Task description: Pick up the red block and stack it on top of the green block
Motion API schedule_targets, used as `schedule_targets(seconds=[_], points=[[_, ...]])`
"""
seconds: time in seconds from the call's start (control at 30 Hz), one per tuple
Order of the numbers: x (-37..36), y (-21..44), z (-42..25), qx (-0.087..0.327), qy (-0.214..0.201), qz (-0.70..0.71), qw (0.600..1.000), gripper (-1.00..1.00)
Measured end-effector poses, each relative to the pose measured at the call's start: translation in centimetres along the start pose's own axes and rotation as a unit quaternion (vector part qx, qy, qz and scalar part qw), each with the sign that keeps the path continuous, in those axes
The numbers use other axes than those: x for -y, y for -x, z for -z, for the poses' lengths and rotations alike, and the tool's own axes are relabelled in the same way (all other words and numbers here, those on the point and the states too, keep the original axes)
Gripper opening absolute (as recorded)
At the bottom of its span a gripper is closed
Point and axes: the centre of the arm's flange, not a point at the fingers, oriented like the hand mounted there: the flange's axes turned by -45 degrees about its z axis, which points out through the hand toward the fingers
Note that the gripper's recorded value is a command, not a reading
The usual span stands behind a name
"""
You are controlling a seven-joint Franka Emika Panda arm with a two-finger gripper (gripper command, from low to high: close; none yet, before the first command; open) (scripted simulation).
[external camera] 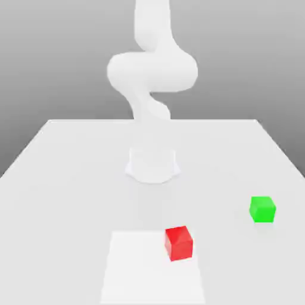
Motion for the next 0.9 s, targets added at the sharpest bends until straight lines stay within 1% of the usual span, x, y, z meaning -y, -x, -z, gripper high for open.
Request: schedule_targets(seconds=[0.17, 0.33, 0.47, 0.6, 0.67, 0.83, 0.87, 0.9], points=[[1.9, 4.5, -12.5, 0.095, -0.001, 0.033, 0.995, 0.00], [3.4, 11.9, -22.6, 0.187, -0.010, 0.062, 0.980, 0.00], [4.4, 20.0, -29.0, 0.263, -0.024, 0.086, 0.961, 0.00], [5.5, 28.5, -32.7, 0.333, -0.044, 0.108, 0.936, 0.00], [5.5, 30.6, -34.2, 0.344, -0.047, 0.108, 0.931, 0.00], [5.6, 34.1, -37.7, 0.348, -0.048, 0.109, 0.930, 0.00], [5.6, 34.5, -38.1, 0.349, -0.048, 0.109, 0.930, -1.00], [5.6, 34.5, -38.1, 0.349, -0.048, 0.109, 0.930, -1.00]])
